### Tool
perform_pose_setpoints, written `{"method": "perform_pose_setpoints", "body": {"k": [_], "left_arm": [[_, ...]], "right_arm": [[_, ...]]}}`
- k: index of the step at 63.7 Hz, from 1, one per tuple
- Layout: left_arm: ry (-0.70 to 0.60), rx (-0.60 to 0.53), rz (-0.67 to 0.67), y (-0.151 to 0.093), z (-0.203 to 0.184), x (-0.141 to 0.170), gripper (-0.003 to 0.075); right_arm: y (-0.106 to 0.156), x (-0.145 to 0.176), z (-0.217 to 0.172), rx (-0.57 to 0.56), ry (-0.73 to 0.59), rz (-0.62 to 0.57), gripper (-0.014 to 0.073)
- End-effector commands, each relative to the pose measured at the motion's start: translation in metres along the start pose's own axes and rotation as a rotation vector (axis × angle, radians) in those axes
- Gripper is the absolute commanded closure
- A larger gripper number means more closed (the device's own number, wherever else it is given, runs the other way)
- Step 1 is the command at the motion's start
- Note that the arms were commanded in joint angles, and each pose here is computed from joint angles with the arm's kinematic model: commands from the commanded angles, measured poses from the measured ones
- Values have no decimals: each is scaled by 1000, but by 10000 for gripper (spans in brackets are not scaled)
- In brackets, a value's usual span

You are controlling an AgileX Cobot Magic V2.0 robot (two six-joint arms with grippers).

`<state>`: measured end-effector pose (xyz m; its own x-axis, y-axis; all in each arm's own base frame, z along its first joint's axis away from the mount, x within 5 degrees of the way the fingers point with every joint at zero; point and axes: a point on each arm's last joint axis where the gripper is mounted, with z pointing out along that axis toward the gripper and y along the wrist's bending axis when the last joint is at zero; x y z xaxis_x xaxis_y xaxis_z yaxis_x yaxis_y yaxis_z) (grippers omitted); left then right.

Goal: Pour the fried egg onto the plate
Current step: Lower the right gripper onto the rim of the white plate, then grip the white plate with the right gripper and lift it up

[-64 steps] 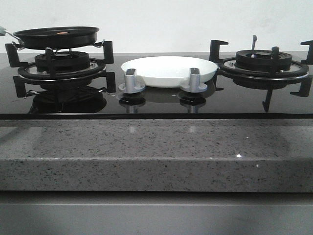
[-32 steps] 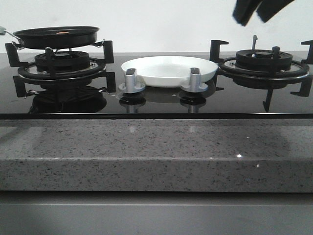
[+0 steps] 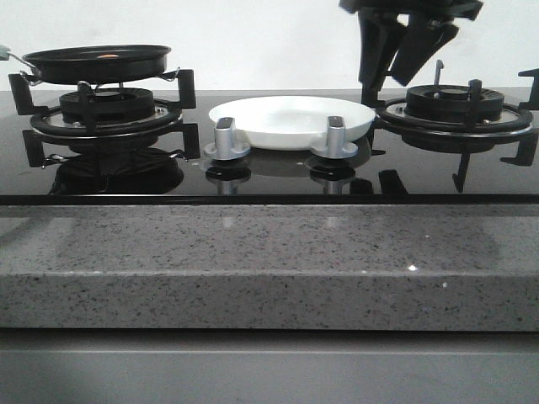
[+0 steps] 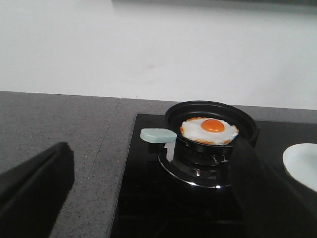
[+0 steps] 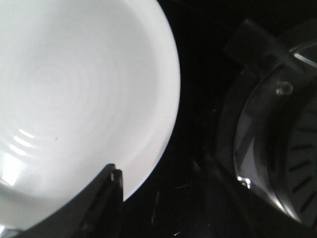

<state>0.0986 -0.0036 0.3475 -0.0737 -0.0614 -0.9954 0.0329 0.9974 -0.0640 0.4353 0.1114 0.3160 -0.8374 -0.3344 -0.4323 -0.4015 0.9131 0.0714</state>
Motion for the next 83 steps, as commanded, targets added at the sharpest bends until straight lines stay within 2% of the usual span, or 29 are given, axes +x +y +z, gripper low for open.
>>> {"method": "perform_pose_setpoints", "body": {"k": [1, 30, 44, 65, 83], "left_arm": [[-105, 8, -7, -1, -1, -18, 104], [-105, 8, -7, -1, -1, -18, 104], [-105, 8, -7, -1, -1, -18, 104], [-105, 8, -7, -1, -1, -18, 104], [-105, 8, -7, -1, -1, -18, 104]], "right_arm": [[2, -12, -29, -7, -80, -29, 203], [-2, -19, 6, -51, -18, -26, 203], [1, -19, 7, -81, -16, -22, 209], [2, -17, 8, -95, 7, -20, 360], [2, -16, 8, -95, 14, -20, 613]]}}
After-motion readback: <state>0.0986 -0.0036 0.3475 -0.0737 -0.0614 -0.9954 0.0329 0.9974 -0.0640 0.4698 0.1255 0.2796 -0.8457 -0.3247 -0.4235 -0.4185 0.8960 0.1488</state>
